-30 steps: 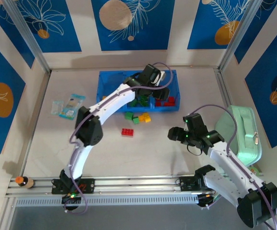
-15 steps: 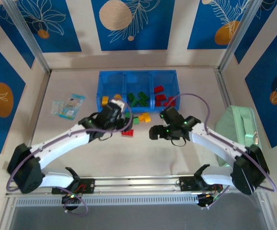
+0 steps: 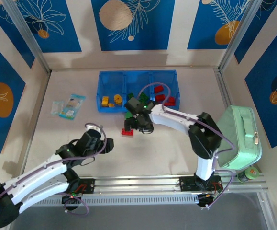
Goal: Sort the legos into containers by color
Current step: Pick up the lego from the center of the table.
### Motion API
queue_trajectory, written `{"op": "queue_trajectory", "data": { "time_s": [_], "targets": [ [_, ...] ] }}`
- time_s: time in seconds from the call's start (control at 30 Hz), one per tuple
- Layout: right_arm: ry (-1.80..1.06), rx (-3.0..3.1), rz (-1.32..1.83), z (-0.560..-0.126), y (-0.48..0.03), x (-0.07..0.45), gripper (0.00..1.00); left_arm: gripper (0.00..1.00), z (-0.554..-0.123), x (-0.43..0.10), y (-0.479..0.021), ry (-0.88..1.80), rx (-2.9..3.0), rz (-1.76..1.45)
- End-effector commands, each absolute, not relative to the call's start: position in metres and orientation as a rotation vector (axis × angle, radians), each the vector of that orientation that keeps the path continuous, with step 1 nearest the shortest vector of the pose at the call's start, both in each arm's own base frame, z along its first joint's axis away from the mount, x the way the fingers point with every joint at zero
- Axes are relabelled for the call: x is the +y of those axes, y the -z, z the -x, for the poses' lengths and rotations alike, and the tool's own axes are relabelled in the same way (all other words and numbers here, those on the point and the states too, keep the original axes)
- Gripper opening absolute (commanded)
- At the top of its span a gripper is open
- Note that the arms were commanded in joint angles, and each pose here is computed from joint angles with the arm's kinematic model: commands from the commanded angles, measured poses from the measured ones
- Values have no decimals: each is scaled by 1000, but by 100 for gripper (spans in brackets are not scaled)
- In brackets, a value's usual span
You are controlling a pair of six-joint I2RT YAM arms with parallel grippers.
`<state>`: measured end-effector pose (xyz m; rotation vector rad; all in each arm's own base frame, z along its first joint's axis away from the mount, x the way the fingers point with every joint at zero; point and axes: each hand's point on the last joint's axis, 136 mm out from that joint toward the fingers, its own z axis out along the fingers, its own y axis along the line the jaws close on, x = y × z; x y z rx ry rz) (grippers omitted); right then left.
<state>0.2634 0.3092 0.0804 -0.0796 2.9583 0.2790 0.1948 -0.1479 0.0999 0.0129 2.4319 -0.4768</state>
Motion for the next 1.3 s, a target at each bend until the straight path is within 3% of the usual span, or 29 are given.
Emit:
{"op": "queue_trajectory", "data": {
  "time_s": [0.0,0.3,0.5,0.7,0.87,1.27],
  "targets": [
    [-132,3014,5,-255,-74,315,96,74,-189,-132,-95,420,2443,45],
    [-85,3059,-38,-259,-44,341,98,74,-187,-129,-96,435,2429,60],
    [-59,3067,-63,-265,-26,344,87,74,-187,-128,-95,430,2429,62],
    [-14,3055,-54,-270,-19,343,68,74,-187,-128,-93,423,2430,64],
    [25,2998,-38,-269,-39,332,53,74,-188,-128,-94,423,2427,65],
    [63,2756,-115,-299,-145,247,54,73,-196,-143,-99,466,2412,20]
  ]
}}
